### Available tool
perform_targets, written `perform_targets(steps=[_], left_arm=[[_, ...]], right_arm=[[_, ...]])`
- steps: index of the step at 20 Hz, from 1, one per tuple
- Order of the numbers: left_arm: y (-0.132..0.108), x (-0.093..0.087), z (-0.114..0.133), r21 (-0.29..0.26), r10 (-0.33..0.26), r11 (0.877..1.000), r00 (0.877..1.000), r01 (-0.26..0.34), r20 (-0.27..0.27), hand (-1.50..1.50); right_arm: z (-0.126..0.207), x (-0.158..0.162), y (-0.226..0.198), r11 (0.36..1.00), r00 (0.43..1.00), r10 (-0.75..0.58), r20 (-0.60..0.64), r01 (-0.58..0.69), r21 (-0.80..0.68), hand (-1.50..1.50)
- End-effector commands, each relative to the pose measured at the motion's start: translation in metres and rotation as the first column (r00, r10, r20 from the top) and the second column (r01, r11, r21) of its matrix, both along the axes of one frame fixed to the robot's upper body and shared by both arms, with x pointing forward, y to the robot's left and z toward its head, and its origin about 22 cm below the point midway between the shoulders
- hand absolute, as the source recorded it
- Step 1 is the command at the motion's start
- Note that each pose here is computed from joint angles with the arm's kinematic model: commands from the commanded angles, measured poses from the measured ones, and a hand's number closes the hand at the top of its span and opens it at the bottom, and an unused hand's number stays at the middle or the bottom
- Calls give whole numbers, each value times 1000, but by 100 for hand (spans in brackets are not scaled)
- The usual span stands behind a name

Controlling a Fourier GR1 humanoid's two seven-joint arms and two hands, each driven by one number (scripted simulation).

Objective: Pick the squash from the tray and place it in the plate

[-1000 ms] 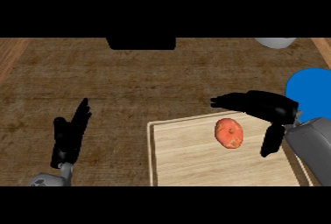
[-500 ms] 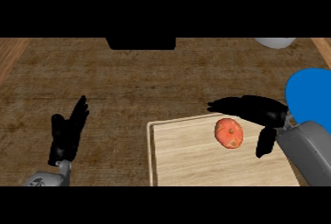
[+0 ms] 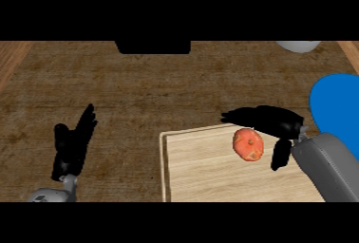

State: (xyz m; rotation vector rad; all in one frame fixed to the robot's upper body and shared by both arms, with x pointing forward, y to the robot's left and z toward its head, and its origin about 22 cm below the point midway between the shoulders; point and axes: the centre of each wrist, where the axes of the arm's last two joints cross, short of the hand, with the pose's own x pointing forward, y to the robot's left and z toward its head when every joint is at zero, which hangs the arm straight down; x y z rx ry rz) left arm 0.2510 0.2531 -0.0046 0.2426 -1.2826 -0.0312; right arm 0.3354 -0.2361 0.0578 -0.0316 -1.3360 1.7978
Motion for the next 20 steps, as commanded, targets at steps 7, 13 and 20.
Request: perform_targets(steps=[7, 13, 20], left_arm=[[-16, -10, -19, 3, 0, 1000, 1000, 0, -4, 0], [-7, -3, 8, -4, 3, 1000, 1000, -3, -5, 0], [1, 3, -3, 8, 34, 999, 999, -34, -2, 0]], right_arm=[[-12, 10, 6, 995, 994, 96, 55, -98, 32, 150], [-6, 0, 4, 996, 988, 54, 143, -64, 64, 150], [-24, 1, -74, 746, 729, -662, 176, 662, 64, 150]])
